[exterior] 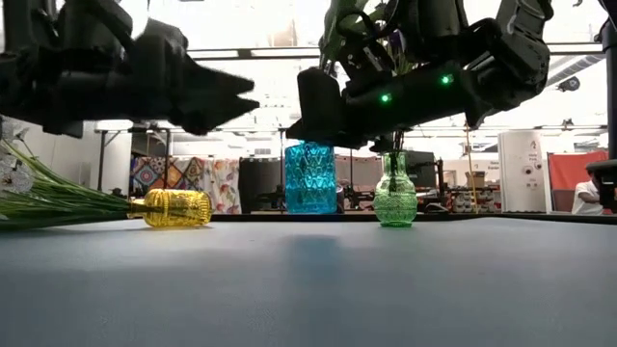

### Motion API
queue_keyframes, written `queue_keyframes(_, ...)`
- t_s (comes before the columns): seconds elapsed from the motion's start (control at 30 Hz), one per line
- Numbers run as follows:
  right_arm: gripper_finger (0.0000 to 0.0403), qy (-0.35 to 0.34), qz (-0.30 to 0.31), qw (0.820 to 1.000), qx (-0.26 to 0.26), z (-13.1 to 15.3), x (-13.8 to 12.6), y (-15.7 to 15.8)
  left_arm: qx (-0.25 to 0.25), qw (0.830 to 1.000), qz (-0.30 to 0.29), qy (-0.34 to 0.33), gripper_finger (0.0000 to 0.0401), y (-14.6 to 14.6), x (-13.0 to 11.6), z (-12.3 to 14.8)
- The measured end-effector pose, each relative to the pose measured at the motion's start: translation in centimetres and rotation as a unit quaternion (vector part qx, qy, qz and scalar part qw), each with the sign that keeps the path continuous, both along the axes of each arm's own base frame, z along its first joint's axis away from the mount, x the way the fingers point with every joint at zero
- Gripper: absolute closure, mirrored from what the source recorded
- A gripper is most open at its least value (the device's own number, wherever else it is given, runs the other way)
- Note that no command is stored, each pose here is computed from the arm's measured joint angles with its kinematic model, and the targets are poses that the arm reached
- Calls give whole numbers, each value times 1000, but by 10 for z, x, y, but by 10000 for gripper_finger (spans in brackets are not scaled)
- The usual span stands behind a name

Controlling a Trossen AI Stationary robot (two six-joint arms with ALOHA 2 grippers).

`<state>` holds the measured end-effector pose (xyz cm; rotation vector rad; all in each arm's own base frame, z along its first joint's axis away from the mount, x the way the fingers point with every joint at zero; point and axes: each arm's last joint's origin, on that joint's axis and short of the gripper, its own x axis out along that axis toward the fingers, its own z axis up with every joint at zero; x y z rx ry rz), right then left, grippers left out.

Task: Sort flowers into vase by color
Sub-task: Put the blue vase with flowers on the table

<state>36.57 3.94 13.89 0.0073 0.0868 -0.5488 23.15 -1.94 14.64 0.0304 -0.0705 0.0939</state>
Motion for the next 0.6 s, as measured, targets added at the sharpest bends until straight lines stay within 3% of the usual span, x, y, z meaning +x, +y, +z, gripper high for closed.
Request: queue_keyframes(0.6,278,-2,24,1000,-7,-10,38,-5,-19,992,-9,-125,69,0,-27,53)
